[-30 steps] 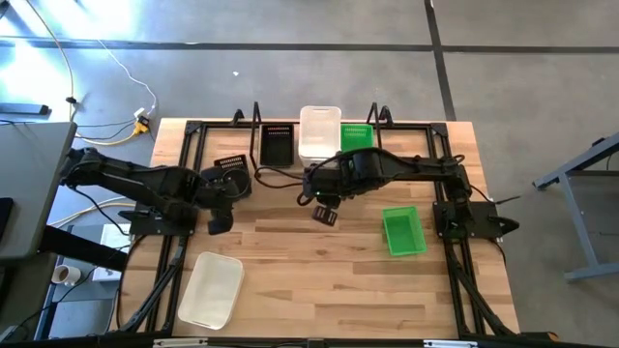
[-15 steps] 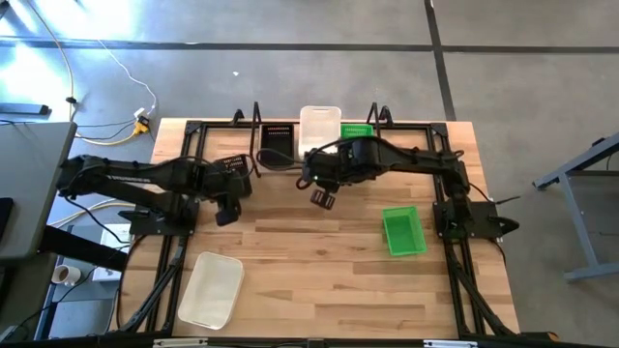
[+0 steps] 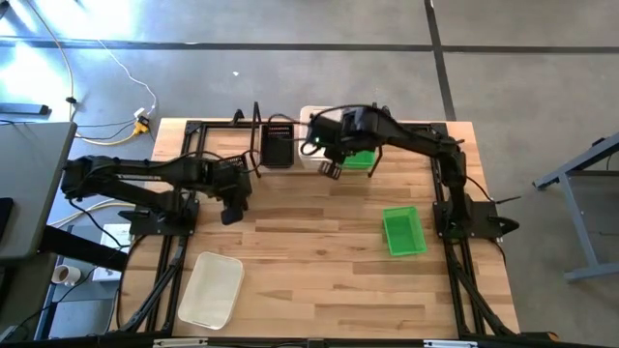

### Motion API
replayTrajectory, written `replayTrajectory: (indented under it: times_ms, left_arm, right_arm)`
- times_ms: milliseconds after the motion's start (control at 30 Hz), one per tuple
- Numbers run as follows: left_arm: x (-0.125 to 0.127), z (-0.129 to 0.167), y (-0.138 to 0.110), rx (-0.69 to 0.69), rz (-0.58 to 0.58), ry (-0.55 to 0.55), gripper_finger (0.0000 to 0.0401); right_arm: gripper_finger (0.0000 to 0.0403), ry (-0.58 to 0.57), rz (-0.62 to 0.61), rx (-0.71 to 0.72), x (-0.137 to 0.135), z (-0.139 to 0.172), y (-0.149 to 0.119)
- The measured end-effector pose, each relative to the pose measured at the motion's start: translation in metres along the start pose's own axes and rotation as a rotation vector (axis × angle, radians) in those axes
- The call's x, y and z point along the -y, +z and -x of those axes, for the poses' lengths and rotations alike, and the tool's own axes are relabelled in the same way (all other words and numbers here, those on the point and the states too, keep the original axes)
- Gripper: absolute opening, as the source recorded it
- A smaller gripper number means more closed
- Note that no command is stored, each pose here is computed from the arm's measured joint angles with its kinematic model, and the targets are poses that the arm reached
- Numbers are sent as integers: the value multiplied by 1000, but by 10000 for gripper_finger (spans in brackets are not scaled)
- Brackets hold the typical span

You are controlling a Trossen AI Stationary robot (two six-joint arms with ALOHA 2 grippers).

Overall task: Stack baskets on shelf by color
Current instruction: Stack the black basket on top of the other black baskets on the shelf

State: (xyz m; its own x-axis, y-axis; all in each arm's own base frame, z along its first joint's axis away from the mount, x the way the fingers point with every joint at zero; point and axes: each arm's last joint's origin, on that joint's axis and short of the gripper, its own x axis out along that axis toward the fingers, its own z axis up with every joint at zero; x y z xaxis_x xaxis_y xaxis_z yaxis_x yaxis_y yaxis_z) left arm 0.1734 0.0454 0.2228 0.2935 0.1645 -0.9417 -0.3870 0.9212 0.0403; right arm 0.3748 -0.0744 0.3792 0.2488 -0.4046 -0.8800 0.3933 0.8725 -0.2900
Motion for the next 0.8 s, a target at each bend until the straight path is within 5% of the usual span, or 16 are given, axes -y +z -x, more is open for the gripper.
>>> replayTrajectory:
  times_ms: [367, 800]
  left_arm:
    - [-12, -38, 14, -134, 59, 44, 161]
    - [-17, -65, 15, -262, 83, 116, 161]
  right_arm:
    - [96, 23, 18, -61, 36, -13, -1]
    - [96, 46, 55, -65, 41, -15, -1]
